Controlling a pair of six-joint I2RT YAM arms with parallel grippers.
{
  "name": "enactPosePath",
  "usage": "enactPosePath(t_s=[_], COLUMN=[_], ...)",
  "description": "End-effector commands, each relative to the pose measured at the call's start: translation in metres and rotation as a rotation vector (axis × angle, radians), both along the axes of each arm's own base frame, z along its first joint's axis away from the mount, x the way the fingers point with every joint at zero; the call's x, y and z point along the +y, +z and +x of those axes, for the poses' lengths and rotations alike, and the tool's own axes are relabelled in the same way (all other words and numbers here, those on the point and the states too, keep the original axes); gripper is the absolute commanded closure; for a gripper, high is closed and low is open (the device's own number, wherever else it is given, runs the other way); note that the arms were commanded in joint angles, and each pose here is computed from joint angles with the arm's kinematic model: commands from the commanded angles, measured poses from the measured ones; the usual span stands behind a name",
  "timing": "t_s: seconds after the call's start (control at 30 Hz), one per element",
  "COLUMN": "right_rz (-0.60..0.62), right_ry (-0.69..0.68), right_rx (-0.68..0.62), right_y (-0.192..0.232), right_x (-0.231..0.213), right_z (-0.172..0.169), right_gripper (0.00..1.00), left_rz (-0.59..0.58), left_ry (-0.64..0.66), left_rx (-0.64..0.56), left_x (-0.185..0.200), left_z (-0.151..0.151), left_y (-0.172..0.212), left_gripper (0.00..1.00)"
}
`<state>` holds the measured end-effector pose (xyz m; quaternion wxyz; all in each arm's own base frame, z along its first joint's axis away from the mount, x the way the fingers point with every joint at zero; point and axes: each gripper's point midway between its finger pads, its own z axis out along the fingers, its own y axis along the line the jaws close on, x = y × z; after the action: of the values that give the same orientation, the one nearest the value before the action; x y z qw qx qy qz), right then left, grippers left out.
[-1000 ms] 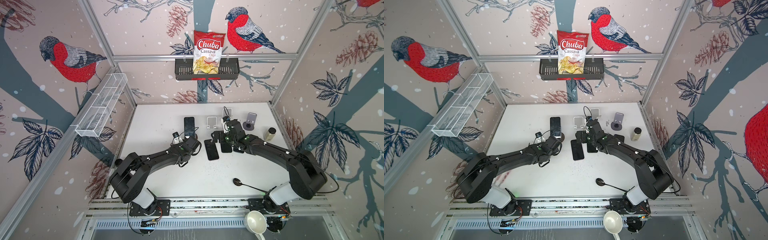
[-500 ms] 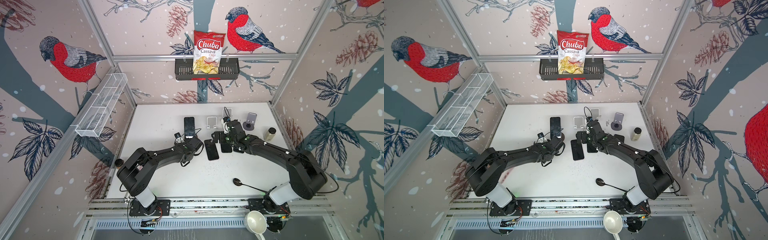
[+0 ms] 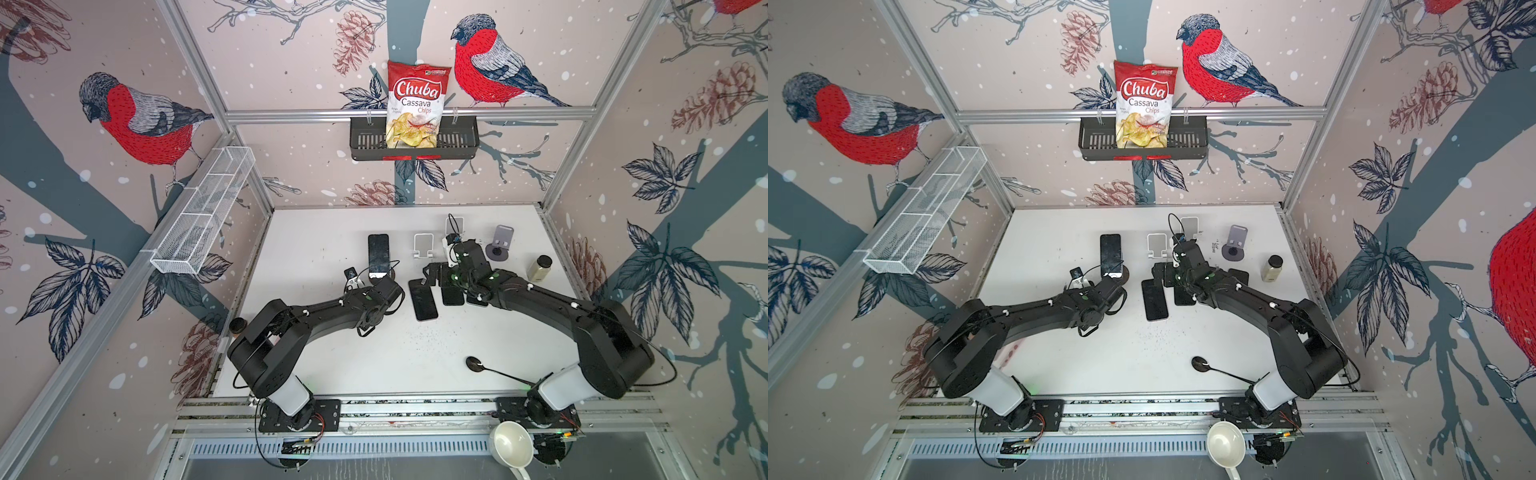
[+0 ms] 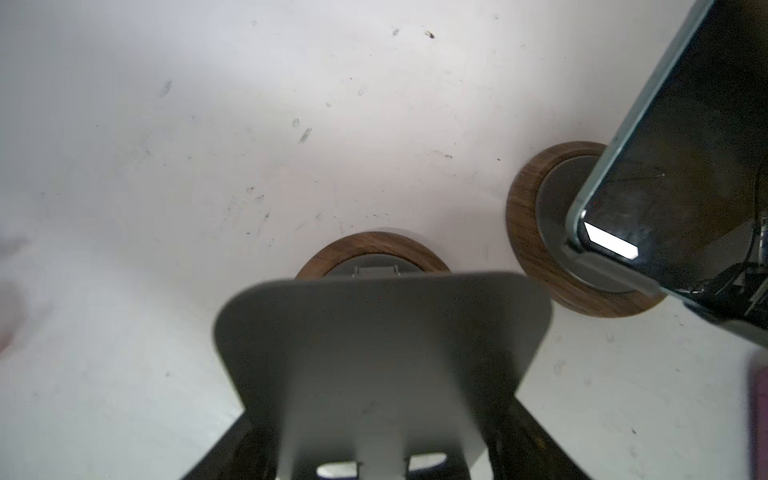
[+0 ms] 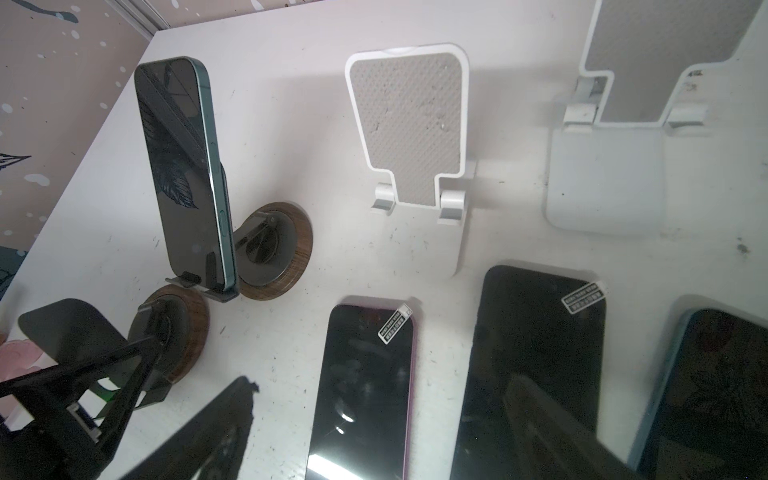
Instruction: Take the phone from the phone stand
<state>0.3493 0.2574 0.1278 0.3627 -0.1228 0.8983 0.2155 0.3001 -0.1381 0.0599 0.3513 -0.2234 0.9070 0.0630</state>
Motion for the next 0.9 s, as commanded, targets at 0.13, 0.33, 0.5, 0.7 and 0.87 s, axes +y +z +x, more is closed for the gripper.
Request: enactPosePath(t_s=[0.13, 0.33, 0.5, 0.7, 0.87], right_rz=[0.018, 0.018, 0.02, 0.021, 0.02], right_ry=[0.008, 0.008, 0.005, 0.001, -0.006], right_rx=[-0.019, -0.016, -0.017, -0.014, -0.019], right_y=[0.007, 0.007, 0.008, 0.008, 0.01], right_x=[0.004, 0.005, 0.005, 0.005, 0.004], right_z=[0.004, 0.004, 0.005, 0.005, 0.007], right_gripper=[0.03, 0.03, 0.03, 0.03, 0.03], left_rz=[0.055, -0.039, -0.032, -0.059, -0.088], left_ry=[0.0, 0.011, 0.013, 0.018, 0.03], left_rx=[-0.095, -0.14, -0.166, -0.145, -0.139], left_x=[0.018, 0.037, 0.052, 0.067, 0.078], left_z=[0.008, 0.022, 0.037, 0.061, 0.084], left_y=[0.027, 0.036, 0.043, 0.037, 0.031], left_gripper=[0.44, 0.44, 0.43, 0.42, 0.42])
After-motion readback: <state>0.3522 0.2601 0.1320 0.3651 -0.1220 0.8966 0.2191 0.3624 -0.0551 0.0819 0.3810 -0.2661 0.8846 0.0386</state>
